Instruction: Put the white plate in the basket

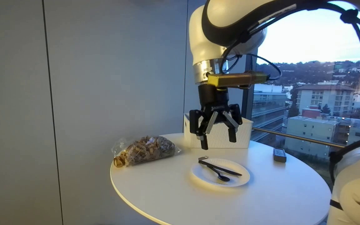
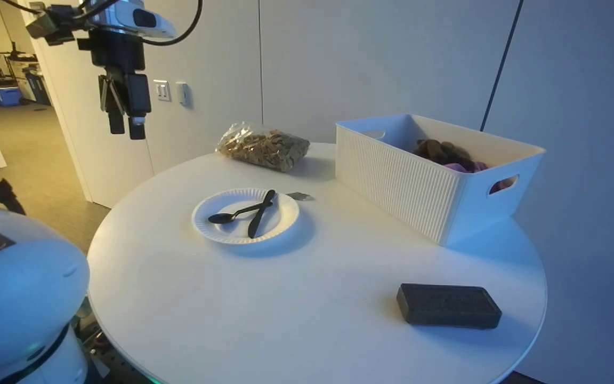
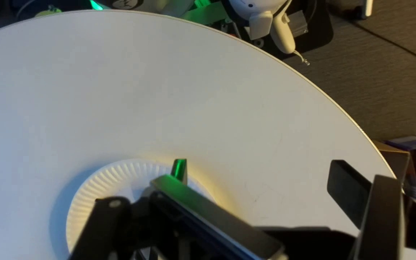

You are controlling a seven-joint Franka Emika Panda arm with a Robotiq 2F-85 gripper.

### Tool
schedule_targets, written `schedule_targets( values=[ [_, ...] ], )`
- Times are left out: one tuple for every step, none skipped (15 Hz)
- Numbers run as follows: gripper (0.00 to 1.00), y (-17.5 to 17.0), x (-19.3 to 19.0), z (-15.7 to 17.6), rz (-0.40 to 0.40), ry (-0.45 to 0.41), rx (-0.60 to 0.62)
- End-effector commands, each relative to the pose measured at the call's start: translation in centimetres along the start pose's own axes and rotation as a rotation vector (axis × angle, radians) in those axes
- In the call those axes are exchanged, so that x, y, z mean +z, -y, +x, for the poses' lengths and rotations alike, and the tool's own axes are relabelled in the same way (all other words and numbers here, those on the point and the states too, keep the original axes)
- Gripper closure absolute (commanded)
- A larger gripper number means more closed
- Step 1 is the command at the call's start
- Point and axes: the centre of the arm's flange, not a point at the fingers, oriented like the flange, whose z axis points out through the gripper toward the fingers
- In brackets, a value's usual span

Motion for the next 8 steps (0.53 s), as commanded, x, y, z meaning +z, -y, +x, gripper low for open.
schedule_targets(
  values=[
    [0.0, -4.4, 3.2, -1.2, 0.151, -0.014, 0.119],
    [0.0, -5.2, 4.1, -0.9, 0.172, -0.013, 0.147],
    [0.0, -6.2, 5.3, -0.3, 0.193, -0.022, 0.185],
    [0.0, -7.1, 6.3, 0.2, 0.205, -0.033, 0.22],
    [0.0, -8.1, 7.4, 0.9, 0.219, -0.058, 0.265],
    [0.0, -9.0, 8.2, 1.3, 0.227, -0.086, 0.302],
    [0.0, -9.7, 9.1, 1.6, 0.242, -0.115, 0.334],
    [0.0, -10.5, 10.7, 0.7, 0.269, -0.138, 0.362]
  ],
)
